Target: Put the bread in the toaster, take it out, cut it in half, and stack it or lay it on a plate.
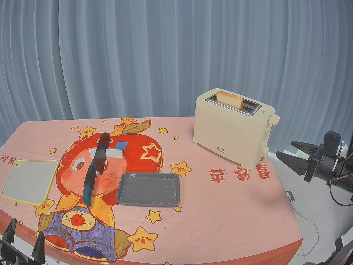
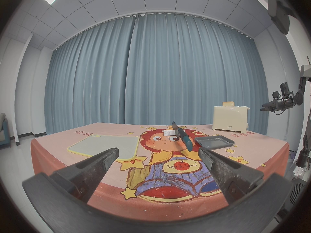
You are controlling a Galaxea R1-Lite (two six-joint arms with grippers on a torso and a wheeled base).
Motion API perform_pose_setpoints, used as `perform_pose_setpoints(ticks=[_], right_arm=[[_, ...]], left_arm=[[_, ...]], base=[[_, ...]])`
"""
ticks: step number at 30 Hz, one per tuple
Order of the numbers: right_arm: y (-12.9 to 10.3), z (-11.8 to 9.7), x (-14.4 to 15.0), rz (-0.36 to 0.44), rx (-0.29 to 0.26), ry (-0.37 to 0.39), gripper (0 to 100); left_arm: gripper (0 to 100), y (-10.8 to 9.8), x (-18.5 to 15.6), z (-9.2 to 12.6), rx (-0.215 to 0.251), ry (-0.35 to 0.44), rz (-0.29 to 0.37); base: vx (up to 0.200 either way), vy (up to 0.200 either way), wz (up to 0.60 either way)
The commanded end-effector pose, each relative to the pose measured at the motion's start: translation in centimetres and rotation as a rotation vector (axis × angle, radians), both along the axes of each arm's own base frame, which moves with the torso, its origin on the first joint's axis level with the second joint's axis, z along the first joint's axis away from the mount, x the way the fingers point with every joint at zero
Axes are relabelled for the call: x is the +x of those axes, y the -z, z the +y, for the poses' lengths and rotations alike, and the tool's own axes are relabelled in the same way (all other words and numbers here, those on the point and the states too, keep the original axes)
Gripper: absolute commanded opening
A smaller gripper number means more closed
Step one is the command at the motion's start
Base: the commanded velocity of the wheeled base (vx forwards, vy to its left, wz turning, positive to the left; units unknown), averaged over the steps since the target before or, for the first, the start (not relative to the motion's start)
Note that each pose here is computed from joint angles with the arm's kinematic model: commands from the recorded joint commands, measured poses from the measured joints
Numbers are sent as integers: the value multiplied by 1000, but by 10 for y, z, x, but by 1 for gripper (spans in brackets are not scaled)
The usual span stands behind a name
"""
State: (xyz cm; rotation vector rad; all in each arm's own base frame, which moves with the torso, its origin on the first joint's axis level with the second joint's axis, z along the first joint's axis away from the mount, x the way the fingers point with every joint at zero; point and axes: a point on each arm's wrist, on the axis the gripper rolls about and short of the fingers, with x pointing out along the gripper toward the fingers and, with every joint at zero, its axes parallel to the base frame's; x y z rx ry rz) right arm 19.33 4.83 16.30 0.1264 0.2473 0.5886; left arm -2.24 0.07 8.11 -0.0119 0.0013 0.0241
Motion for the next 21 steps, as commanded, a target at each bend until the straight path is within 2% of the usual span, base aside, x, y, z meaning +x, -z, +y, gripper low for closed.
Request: perform_pose_setpoints(ticks=[1, 21], right_arm=[[7, -2, -1, 28, -8, 6, 100], [37, 2, 20, 160, -35, 12, 100]], left_arm=[[100, 5, 1, 0, 0, -1, 18], [100, 5, 1, 0, 0, -1, 18]], base=[[0, 0, 0], [0, 0, 0]])
